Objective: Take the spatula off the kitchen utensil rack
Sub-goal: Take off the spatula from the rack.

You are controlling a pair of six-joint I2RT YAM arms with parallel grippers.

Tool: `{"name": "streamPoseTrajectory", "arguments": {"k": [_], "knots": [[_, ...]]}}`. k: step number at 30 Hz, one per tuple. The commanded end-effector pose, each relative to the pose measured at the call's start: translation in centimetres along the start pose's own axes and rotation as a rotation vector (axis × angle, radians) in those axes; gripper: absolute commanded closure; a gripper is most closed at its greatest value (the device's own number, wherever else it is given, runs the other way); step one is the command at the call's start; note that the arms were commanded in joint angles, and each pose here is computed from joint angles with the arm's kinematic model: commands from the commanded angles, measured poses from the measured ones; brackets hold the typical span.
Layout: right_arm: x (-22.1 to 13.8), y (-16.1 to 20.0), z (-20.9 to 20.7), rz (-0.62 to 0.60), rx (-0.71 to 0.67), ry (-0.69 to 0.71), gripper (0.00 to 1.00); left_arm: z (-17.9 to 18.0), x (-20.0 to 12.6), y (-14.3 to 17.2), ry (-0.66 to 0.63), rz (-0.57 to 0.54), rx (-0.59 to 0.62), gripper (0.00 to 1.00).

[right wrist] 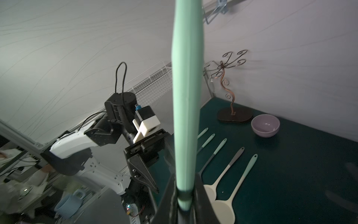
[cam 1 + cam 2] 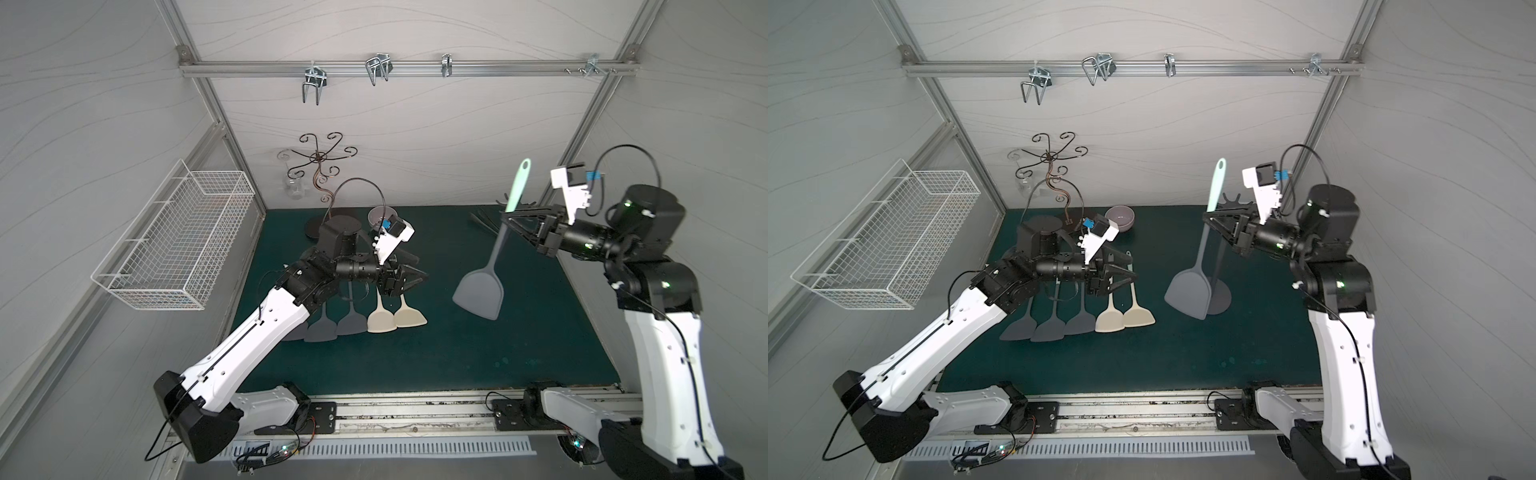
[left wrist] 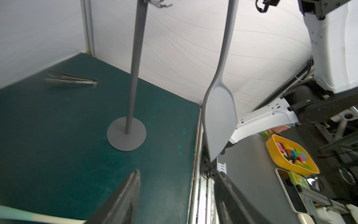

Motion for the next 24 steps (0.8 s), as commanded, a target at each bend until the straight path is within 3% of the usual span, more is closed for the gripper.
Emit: {"name": "streamPoseTrajectory", "arguments": {"k": [1, 7, 14, 17, 20, 24], "knots": [[1.6, 0.9, 1.2, 0.046, -0.059, -0.088, 1.00, -0.6, 1.3, 0.2, 0.144, 0.018, -0.108, 0.38], [4.2, 1.7, -1.9, 0.050, -0.044, -0.045, 1.00, -0.5, 4.3, 1.2, 0.178, 0.046, -0.188, 0.36], [5.7, 2.2, -4.1, 0.040, -0.029, -0.015, 1.00, 0.9, 6.8, 2.4, 0.198, 0.066, -0.330, 0.54], [6.0, 2.4, -5.1, 0.033, -0.021, 0.018, 1.00, 0.9, 6.9, 2.8, 0.209, 0.075, -0.344, 0.70], [6.2, 2.4, -5.7, 0.021, -0.013, 0.037, 1.00, 1.1, 6.9, 3.3, 0.200, 0.091, -0.364, 1.00], [6.3, 2.5, -6.2, 0.013, -0.004, 0.052, 0.90, 2.1, 6.4, 4.0, 0.156, 0.104, -0.413, 1.00]]}}
Point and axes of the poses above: each gripper's point midway between its finger pads, its own x axis out along the fingers, its own z axis along the line the jaws close on, y = z × x, the point moved 3 cm from there along -x, back along the fingers, and after that the axes turned 7 degrees about x, right-handed, at the moved point
